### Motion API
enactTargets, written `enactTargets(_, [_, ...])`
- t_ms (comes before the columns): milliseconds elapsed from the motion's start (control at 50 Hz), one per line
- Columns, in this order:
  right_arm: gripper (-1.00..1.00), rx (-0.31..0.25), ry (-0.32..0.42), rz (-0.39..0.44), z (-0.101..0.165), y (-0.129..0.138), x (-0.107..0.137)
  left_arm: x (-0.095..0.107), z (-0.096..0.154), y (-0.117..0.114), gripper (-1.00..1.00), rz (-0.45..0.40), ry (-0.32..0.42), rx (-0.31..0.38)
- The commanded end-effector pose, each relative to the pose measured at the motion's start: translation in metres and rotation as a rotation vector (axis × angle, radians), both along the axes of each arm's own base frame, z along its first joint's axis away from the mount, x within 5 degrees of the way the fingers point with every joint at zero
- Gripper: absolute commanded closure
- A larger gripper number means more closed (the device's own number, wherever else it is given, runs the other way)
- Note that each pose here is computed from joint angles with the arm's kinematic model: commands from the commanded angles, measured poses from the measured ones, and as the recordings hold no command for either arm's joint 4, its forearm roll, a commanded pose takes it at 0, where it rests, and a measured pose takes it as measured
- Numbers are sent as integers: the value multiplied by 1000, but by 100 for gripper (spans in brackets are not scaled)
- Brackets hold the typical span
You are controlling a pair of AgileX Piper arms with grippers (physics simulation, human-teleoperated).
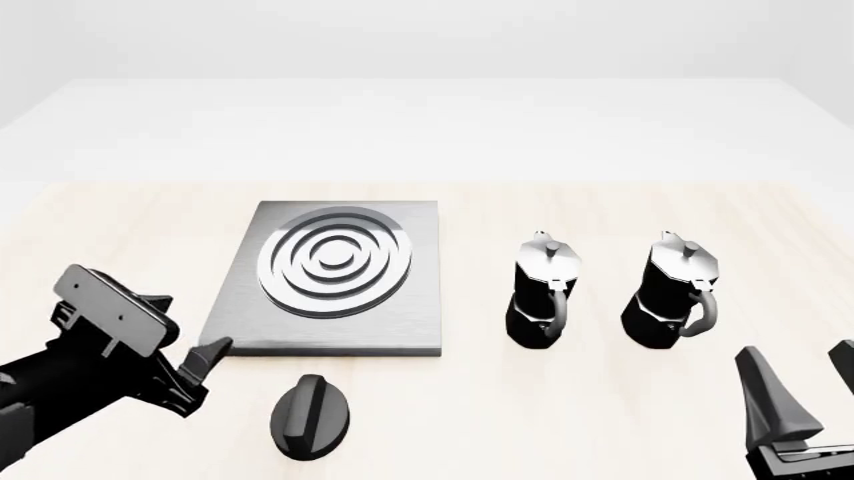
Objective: Turn off the stove.
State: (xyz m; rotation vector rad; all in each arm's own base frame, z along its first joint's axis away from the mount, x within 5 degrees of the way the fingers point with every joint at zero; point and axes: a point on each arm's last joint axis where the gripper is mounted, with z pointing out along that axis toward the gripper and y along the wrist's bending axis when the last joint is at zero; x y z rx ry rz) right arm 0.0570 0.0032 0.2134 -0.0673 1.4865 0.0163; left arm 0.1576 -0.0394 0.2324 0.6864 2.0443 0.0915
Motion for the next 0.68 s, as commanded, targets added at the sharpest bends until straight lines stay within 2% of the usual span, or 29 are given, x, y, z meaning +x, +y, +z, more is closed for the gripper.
enactTargets(20, [-100, -14, -2, 5, 0, 0, -1, -19, 19, 8, -100, 65, -47, -79])
enactTargets(440, [-100, -26, -7, 12, 0, 1, -1, -53, 46, 23, -100, 198, -126, -236])
enactTargets(680, [-100, -31, -9, 16, 0, 1, -1, -72, 64, 27, -100, 223, -166, -269])
